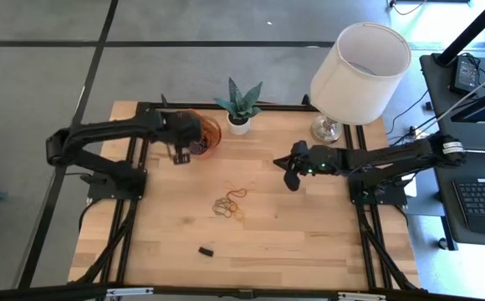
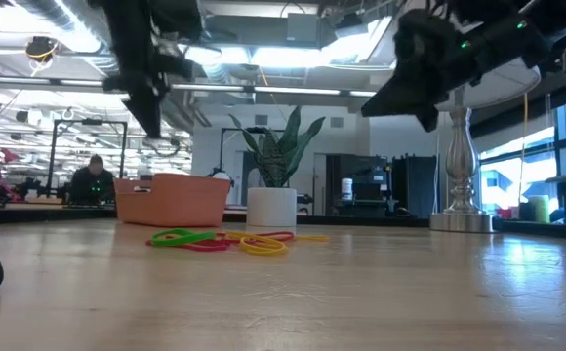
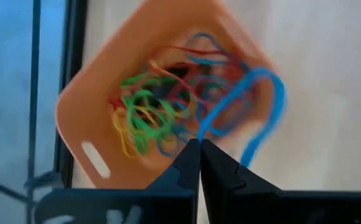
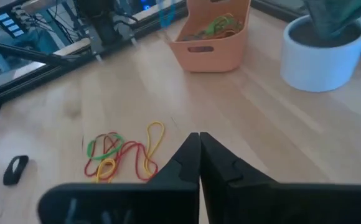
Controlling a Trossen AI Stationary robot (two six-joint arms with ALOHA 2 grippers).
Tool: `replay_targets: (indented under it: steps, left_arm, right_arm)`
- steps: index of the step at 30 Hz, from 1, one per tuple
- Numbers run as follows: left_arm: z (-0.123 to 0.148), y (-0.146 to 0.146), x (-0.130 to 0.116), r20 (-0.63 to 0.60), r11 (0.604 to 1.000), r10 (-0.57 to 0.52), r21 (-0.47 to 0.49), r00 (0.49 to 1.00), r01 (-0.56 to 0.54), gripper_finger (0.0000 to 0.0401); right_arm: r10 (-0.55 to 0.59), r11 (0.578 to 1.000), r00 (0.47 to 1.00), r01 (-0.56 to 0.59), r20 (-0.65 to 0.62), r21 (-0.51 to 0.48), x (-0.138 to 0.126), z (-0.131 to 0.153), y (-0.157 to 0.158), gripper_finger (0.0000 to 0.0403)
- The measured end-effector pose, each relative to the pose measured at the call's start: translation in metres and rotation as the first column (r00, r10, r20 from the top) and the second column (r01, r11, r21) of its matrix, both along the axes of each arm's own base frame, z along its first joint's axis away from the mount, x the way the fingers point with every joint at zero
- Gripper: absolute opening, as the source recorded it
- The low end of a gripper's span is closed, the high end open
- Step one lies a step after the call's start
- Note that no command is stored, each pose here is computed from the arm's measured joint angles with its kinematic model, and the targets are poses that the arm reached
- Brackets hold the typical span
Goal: Pick and place rubber bands into bin
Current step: Put the blue rubber band into the orange bin, then put the yellow rubber band into the orange bin
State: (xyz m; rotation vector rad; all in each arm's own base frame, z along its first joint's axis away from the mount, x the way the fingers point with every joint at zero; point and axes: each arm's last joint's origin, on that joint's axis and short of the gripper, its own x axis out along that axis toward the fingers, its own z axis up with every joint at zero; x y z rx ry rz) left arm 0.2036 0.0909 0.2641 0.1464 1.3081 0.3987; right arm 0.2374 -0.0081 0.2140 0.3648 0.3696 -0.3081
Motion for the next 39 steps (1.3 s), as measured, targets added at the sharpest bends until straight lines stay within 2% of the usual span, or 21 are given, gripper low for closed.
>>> replay_targets:
  steps: [5, 9, 16, 20, 25, 28, 32, 36, 39]
  left_arm:
    - [-0.025, 0.042, -0.010, 0.105, 0.998, 0.057, 0.034, 0.993, -0.061, 0.0002]
    - [-0.030, 0.059, -0.021, 0.129, 0.995, 0.088, 0.036, 0.988, -0.094, 0.0010]
    - [-0.030, 0.065, -0.025, 0.150, 0.994, 0.104, 0.010, 0.983, -0.106, 0.0086]
    - [-0.029, 0.064, -0.025, 0.153, 0.994, 0.102, 0.011, 0.983, -0.105, 0.0123]
    - [-0.028, 0.061, -0.024, 0.187, 0.989, 0.150, -0.025, 0.971, -0.147, 0.0144]
    - [-0.027, 0.055, -0.022, 0.189, 0.982, 0.183, -0.079, 0.965, -0.170, 0.0150]
    - [-0.017, 0.043, -0.017, 0.191, 0.968, 0.231, -0.141, 0.954, -0.206, 0.0148]
    - [-0.002, 0.023, -0.009, 0.251, 0.960, 0.255, -0.179, 0.934, -0.214, 0.0141]
    - [0.006, 0.004, -0.006, 0.292, 0.951, 0.281, -0.216, 0.914, -0.223, 0.0139]
  right_arm:
    - [-0.007, 1.000, 0.999, 0.008, -0.048, 0.017, 0.026, -0.009, 0.000, 0.0003]
    - [0.029, 0.999, 0.994, -0.033, -0.105, -0.041, 0.053, -0.011, 0.001, 0.0002]
    - [0.041, 0.997, 0.966, -0.058, -0.257, -0.059, 0.079, -0.017, 0.001, 0.0016]
    - [0.047, 0.995, 0.933, -0.075, -0.357, -0.065, 0.081, -0.019, 0.001, 0.0023]
    - [0.081, 0.984, 0.907, -0.140, -0.414, -0.114, 0.079, -0.024, 0.001, 0.0036]
    - [0.129, 0.975, 0.891, -0.194, -0.435, -0.110, 0.078, -0.025, 0.002, 0.0051]
    - [0.219, 0.942, 0.865, -0.307, -0.452, -0.131, 0.081, -0.029, 0.004, 0.0074]
    - [0.309, 0.921, 0.827, -0.384, -0.469, -0.070, 0.088, -0.047, 0.006, 0.0095]
    - [0.321, 0.917, 0.815, -0.395, -0.482, -0.058, 0.093, -0.061, 0.007, 0.0105]
